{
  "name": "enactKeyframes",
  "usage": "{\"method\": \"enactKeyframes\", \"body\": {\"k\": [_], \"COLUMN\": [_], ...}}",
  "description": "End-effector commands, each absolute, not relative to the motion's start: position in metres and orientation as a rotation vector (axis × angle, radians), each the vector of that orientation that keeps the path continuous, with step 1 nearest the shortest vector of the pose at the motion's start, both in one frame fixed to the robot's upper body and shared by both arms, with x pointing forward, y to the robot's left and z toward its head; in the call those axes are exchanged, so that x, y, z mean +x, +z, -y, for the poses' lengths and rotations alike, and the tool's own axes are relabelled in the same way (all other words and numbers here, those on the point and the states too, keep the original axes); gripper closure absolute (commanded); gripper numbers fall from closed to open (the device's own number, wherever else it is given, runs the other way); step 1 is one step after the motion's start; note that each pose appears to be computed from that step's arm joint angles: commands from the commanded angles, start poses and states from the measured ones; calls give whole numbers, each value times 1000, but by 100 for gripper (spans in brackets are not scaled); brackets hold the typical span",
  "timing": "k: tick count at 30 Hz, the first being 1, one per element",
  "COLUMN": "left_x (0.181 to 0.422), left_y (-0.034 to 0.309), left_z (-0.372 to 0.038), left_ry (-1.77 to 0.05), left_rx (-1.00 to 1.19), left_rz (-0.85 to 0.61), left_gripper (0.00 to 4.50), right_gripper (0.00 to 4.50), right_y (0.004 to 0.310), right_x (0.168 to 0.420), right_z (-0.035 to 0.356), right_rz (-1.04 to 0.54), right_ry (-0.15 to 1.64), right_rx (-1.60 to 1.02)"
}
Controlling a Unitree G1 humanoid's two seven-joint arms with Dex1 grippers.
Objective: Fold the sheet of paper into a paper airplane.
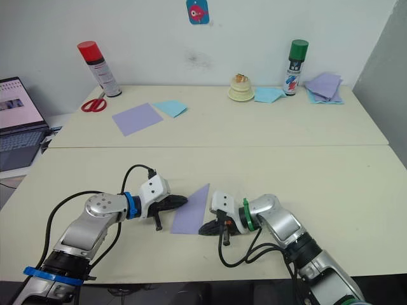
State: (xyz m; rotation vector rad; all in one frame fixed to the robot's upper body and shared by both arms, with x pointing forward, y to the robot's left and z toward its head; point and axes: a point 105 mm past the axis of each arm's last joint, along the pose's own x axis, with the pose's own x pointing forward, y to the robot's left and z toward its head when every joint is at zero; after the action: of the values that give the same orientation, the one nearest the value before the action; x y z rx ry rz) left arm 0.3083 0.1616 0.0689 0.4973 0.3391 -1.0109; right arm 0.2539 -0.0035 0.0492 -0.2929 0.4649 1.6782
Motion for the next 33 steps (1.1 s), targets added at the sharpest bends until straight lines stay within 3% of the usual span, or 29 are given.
{"method": "enactKeyframes", "body": {"k": [1, 5, 8, 16, 27, 33], "left_x": [300, 302, 303, 304, 303, 304], "left_y": [48, 49, 49, 47, 47, 48], "left_z": [-158, -156, -156, -159, -158, -155], "left_ry": [-1034, -1035, -1033, -1051, -1065, -1075], "left_rx": [481, 479, 484, 539, 541, 542], "left_rz": [-420, -414, -409, -411, -409, -406], "left_gripper": [450, 450, 450, 450, 450, 450], "right_gripper": [445, 445, 445, 445, 445, 445], "right_y": [44, 71, 90, 78, 49, 54], "right_x": [237, 251, 282, 347, 369, 383], "right_z": [10, 6, -5, -10, 23, 35], "right_rz": [-557, -436, -284, -208, -265, -253], "right_ry": [1759, 1714, 1547, 1141, 962, 859], "right_rx": [-223, -136, -86, -156, -324, -337]}}
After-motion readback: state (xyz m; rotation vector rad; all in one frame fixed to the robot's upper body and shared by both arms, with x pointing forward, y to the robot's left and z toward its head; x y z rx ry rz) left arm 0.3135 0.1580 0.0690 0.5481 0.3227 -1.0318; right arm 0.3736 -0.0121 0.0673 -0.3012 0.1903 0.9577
